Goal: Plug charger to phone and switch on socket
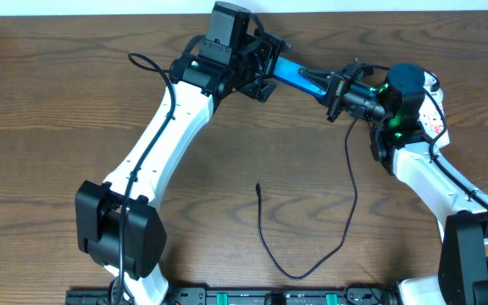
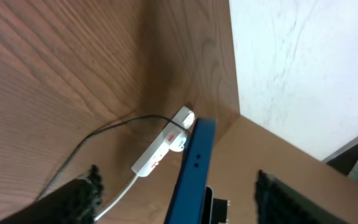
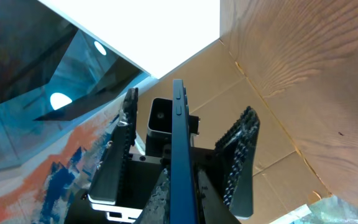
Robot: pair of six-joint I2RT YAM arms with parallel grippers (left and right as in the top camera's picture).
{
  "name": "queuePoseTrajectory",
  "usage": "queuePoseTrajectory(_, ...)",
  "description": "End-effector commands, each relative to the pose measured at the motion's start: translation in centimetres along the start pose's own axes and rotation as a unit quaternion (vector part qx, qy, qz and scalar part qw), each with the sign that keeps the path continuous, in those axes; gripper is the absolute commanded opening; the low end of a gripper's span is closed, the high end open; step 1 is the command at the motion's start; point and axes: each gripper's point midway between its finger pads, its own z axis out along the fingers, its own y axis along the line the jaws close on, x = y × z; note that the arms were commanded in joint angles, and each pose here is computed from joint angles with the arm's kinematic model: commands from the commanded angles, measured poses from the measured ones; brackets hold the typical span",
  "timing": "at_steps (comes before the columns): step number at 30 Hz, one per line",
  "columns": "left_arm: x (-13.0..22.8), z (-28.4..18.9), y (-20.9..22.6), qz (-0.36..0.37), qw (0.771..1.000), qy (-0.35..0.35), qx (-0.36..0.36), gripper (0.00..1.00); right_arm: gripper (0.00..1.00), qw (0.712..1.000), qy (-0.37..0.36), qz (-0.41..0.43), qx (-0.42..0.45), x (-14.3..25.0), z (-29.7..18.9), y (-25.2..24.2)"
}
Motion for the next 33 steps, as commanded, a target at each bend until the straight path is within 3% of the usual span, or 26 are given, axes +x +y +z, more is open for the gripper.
queuePoseTrajectory(1, 0.6, -1.3, -1.5, 0.020, 1.000, -0.005, 0.021, 0.72, 0.01, 1.000, 0.021, -0.007, -0.001, 1.4, 0.4, 0.5)
queuePoseTrajectory(23, 0.6, -1.3, -1.5, 0.019, 1.000, -0.004, 0.019, 0.52, 0.02, 0.999, 0.033, -0.008, 0.006, 2.3, 1.1, 0.0)
queuePoseTrajectory(26, 0.6, -1.3, -1.5, 0.019, 1.000, -0.004, 0.019, 0.40, 0.02, 0.999, 0.036, -0.008, 0.008, 2.6, 1.3, -0.2)
queuePoseTrajectory(33, 0.6, -1.2, -1.3, 0.020, 1.000, -0.004, 0.017, 0.28, 0.02, 0.999, 0.043, -0.009, 0.012, 3.2, 1.6, -0.5)
